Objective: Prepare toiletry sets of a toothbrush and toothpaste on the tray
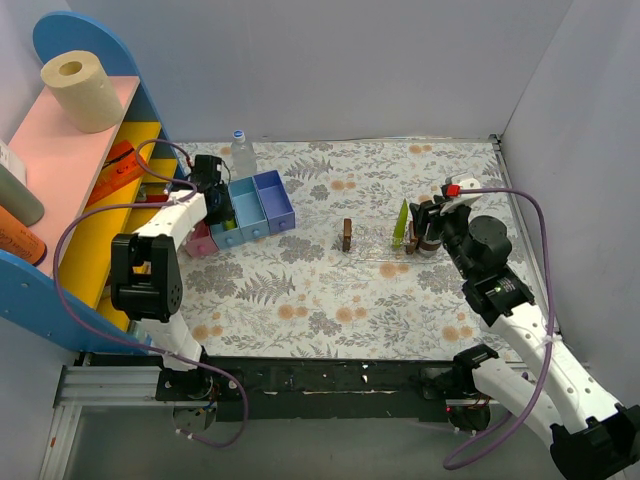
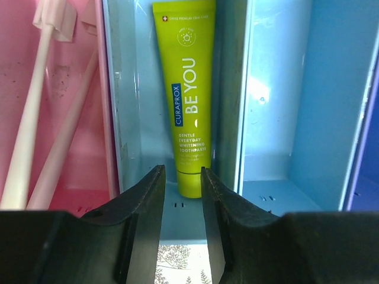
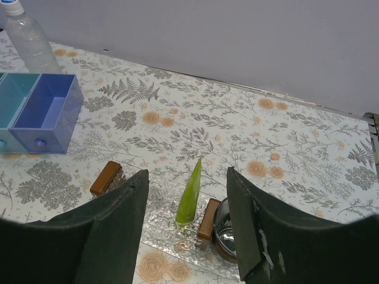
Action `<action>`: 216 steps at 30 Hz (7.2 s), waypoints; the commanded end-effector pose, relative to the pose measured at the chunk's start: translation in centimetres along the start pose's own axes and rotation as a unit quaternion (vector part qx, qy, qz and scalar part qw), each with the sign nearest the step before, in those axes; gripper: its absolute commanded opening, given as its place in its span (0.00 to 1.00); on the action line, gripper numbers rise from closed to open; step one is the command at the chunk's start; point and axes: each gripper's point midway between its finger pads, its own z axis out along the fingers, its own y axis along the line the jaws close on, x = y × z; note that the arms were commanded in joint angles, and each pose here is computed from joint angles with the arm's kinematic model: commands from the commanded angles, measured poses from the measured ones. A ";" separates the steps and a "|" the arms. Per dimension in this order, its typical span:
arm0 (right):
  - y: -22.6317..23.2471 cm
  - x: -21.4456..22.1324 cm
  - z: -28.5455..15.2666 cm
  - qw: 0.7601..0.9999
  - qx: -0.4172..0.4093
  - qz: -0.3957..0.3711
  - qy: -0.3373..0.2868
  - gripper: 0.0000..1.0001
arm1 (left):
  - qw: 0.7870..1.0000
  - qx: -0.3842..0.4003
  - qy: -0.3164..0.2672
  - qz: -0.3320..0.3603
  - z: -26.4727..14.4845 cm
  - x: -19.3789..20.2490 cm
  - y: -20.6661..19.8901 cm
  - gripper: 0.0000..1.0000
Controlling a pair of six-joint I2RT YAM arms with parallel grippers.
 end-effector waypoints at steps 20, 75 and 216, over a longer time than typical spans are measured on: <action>0.3 0.1 -0.3 1.000 -0.011 0.002 -0.012 0.62 | 0.999 0.017 0.025 0.010 3.7 0.3 0.0 0.34; 0.7 0.5 0.0 1.000 -0.020 0.008 -0.011 0.63 | 1.000 -0.001 -0.026 0.009 0.4 -1.7 0.7 0.09; 2.4 -0.8 -0.5 0.997 -0.062 0.043 -0.009 0.63 | 0.980 0.099 -0.171 0.004 -8.5 -5.1 -0.9 0.00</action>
